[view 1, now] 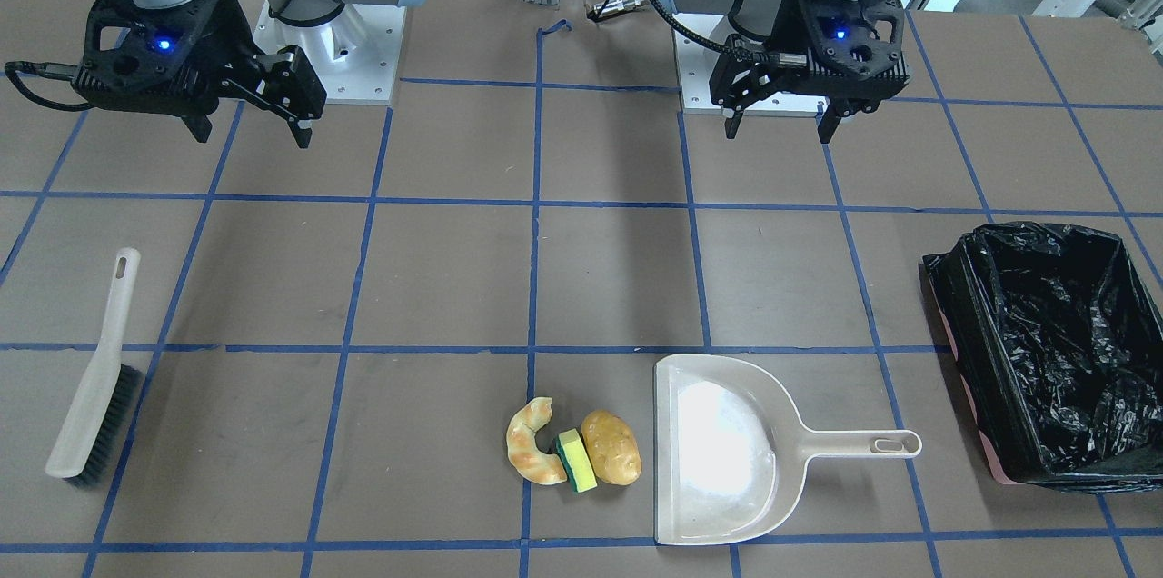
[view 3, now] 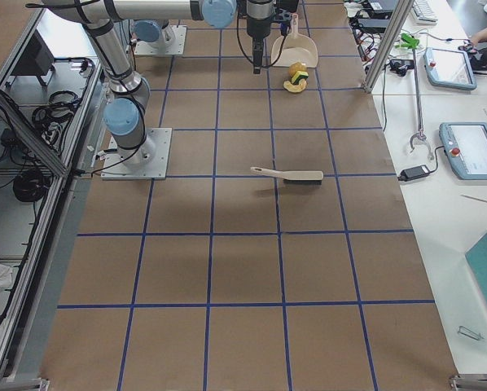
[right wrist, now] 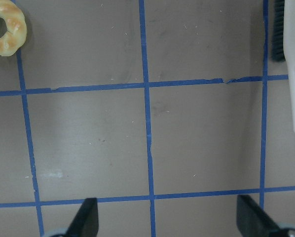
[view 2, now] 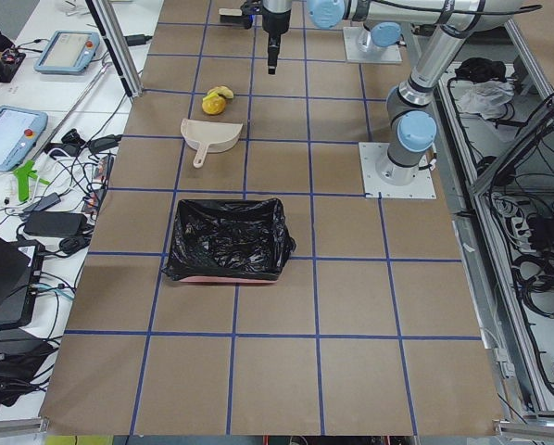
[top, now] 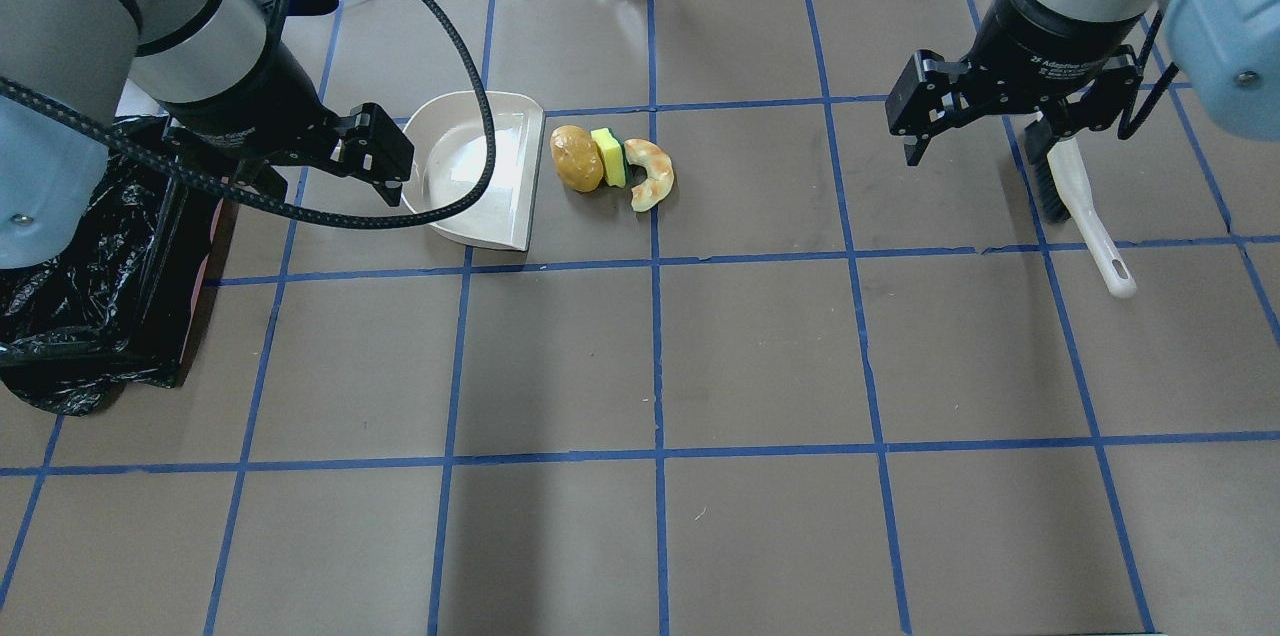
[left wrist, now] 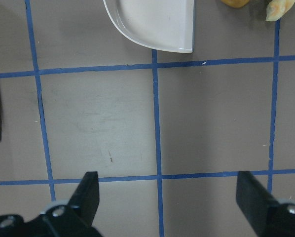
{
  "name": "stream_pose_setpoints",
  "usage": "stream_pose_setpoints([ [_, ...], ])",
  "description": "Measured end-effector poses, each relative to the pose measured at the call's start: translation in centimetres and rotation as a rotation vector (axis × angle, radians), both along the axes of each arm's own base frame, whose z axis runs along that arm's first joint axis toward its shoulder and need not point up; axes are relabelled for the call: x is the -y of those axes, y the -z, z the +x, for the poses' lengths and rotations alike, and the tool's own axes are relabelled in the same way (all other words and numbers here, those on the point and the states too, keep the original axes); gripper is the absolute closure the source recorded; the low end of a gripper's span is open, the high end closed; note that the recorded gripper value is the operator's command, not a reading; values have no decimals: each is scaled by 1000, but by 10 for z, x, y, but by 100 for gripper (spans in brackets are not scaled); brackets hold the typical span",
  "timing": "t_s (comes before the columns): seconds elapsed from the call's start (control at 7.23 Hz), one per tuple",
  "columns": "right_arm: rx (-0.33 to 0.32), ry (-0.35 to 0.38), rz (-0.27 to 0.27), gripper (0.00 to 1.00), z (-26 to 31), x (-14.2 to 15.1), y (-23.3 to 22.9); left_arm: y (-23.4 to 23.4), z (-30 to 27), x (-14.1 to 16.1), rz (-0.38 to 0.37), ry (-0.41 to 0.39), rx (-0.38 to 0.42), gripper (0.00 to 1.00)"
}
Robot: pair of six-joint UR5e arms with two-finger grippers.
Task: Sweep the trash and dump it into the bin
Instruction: 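Hold the white dustpan with the left gripper while the right gripper lowers toward the brush, then grasp the white brush handle with the right gripper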
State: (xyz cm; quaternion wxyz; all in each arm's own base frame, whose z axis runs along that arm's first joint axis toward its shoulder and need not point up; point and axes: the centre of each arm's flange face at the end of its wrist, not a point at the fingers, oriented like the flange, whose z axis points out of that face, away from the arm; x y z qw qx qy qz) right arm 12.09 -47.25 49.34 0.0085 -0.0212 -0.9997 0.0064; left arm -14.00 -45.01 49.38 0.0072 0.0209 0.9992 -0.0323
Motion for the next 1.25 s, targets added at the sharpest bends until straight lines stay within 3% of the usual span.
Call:
stream_pose_setpoints([
  [0.42,0,1,-2,0,-2,1,1,0,1,0,-1,2,1,0],
  [0.83,-11,-77,-32,0,-23,8,1,1,2,0,3,1,-1,0],
  [1.11,-8,-62,2,6,-92,14,21,1,2,1,6,4,-1,0],
  [1.25,-21,-21,24,3,-135,14,44,3,2,1,9,3,-2,0],
])
